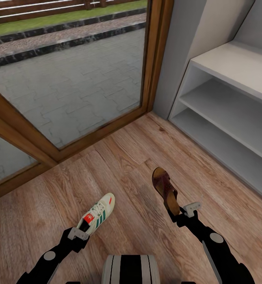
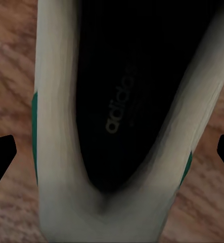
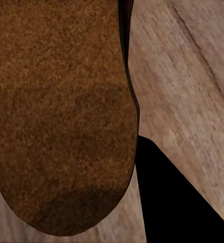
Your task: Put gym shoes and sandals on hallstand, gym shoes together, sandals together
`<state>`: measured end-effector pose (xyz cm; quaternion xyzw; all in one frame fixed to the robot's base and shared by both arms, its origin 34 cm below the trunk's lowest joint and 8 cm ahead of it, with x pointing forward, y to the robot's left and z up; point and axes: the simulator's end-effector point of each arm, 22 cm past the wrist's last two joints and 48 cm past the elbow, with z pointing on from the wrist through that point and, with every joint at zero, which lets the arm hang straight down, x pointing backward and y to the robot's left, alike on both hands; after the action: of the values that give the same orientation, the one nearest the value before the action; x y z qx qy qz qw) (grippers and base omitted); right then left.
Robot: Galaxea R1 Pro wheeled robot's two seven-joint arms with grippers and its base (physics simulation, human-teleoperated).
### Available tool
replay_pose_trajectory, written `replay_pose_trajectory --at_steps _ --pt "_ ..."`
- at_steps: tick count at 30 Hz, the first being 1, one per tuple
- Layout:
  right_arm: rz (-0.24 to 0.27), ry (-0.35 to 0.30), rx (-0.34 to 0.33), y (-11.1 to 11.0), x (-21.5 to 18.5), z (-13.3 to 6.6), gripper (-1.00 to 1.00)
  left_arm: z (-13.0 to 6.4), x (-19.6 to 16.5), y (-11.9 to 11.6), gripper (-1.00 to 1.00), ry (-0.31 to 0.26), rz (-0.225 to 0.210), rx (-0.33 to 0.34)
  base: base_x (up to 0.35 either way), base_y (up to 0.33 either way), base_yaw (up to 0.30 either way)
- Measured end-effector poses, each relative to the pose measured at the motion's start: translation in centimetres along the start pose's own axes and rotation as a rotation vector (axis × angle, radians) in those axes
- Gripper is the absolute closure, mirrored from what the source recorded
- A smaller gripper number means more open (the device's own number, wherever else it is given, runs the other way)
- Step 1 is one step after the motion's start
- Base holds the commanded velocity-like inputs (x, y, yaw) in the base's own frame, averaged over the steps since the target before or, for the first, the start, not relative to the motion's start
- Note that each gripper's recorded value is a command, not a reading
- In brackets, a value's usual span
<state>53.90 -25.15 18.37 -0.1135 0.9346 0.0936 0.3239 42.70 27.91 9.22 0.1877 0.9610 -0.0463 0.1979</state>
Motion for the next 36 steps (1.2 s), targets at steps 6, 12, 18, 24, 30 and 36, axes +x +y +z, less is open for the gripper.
replay_pose_trajectory --at_steps 6,12,18,24,30,36 --pt "0.0 0.001 0.0 0.01 0.05 -0.01 1.0 0.0 -0.02 0.02 -1.0 -0.001 0.0 0.0 0.007 0.0 0.0" --pt "0.0 0.001 0.001 -0.02 0.04 -0.03 1.0 0.0 0.04 0.0 1.0 0.001 0.0 0.0 0.001 0.0 0.0" --pt "0.0 -0.001 0.001 -0.07 -0.04 -0.02 1.0 -0.02 0.14 -0.04 1.0 0.003 -0.001 0.0 0.0 0.0 0.0" --pt "0.0 0.0 0.001 -0.03 0.02 -0.02 1.0 -0.04 0.13 0.05 1.0 0.002 -0.001 -0.001 0.0 0.0 0.0" --pt "0.0 0.0 0.0 -0.01 -0.03 0.0 1.0 -0.05 0.16 0.06 1.0 0.002 -0.001 -0.001 0.0 0.0 0.0" --pt "0.0 0.0 0.001 -0.03 0.0 -0.02 1.0 -0.05 0.16 0.06 1.0 0.002 -0.001 -0.001 0.0 0.0 0.0"
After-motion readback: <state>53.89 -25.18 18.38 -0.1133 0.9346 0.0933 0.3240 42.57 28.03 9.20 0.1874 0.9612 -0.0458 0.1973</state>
